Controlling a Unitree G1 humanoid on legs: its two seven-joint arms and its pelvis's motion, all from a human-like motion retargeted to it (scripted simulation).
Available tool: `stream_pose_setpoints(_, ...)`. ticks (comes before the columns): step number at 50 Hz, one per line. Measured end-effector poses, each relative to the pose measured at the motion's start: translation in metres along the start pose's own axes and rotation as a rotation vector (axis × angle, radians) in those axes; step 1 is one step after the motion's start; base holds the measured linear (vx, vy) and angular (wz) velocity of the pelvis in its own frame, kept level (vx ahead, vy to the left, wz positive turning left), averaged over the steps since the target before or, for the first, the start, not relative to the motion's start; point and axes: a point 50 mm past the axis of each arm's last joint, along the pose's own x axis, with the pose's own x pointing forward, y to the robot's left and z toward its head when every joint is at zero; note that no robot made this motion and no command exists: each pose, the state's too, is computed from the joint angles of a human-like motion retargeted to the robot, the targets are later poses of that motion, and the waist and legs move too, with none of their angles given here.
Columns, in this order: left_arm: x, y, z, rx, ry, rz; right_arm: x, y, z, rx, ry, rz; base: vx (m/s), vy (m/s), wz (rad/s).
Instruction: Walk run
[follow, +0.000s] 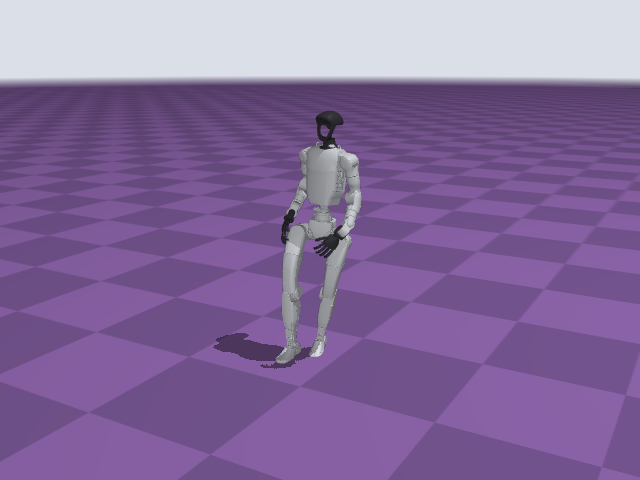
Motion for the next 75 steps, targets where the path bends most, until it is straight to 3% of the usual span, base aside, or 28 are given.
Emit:
stream_pose_setpoints(5, 0.001, 0.008, 0.007, 0.116, -0.002, -0.039, -0.005, -0.015, 0.005, -0.019, -0.065, -0.203, 1.24, -0.38, 0.93)
stream_pose_setpoints(10, 0.000, 0.011, 0.005, 0.142, 0.014, -0.071, -0.002, 0.003, -0.001, -0.038, 0.011, -0.047, 1.31, -0.62, 0.84)
stream_pose_setpoints(15, 0.000, -0.006, -0.014, 0.154, 0.149, -0.201, 0.004, 0.008, 0.005, 0.189, -0.020, -0.045, 1.16, -0.62, 0.78)
stream_pose_setpoints(25, 0.008, 0.004, -0.012, 0.027, 0.139, 0.004, 0.020, 0.003, -0.010, -0.036, 0.142, 0.342, 0.70, -0.28, -0.85)
stream_pose_setpoints(32, -0.003, 0.007, -0.018, 0.016, 0.087, 0.234, 0.032, -0.013, -0.002, -0.256, 0.154, 0.383, 0.62, -0.12, -1.33)
stream_pose_setpoints(37, -0.024, -0.003, -0.057, -0.048, 0.273, 0.446, 0.033, -0.006, -0.023, -0.310, 0.305, 0.389, 0.63, -0.03, -1.67)
stream_pose_setpoints(40, -0.041, -0.023, -0.087, -0.243, 0.433, 0.470, 0.018, 0.004, -0.053, -0.235, 0.454, 0.347, 0.70, 0.09, -1.17)
stream_pose_setpoints(43, -0.061, -0.040, -0.114, -0.532, 0.581, 0.343, -0.006, 0.022, -0.080, -0.049, 0.589, 0.291, 0.64, 0.16, -0.84)
stream_pose_setpoints(47, -0.102, -0.045, -0.142, -0.840, 0.786, 0.174, -0.036, 0.051, -0.103, 0.363, 0.766, 0.183, 0.49, 0.08, -1.02)
stream_pose_setpoints(50, -0.114, -0.044, -0.148, -0.949, 0.835, 0.209, -0.048, 0.059, -0.109, 0.647, 0.817, 0.125, 0.38, 0.14, -1.26)
stream_pose_setpoints(55, -0.112, -0.037, -0.148, -0.930, 0.785, 0.322, -0.054, 0.064, -0.112, 0.823, 0.829, 0.146, 0.27, 0.15, -0.49)
stream_pose_setpoints(65, -0.098, -0.018, -0.138, -0.793, 0.799, 0.232, -0.055, 0.080, -0.107, 0.590, 0.825, 0.310, 0.24, 0.01, -0.27)
stream_pose_setpoints(75, -0.029, -0.011, -0.086, -0.646, 0.606, 0.103, -0.048, 0.089, -0.096, 0.616, 0.802, 0.421, 0.22, -0.07, -0.46)
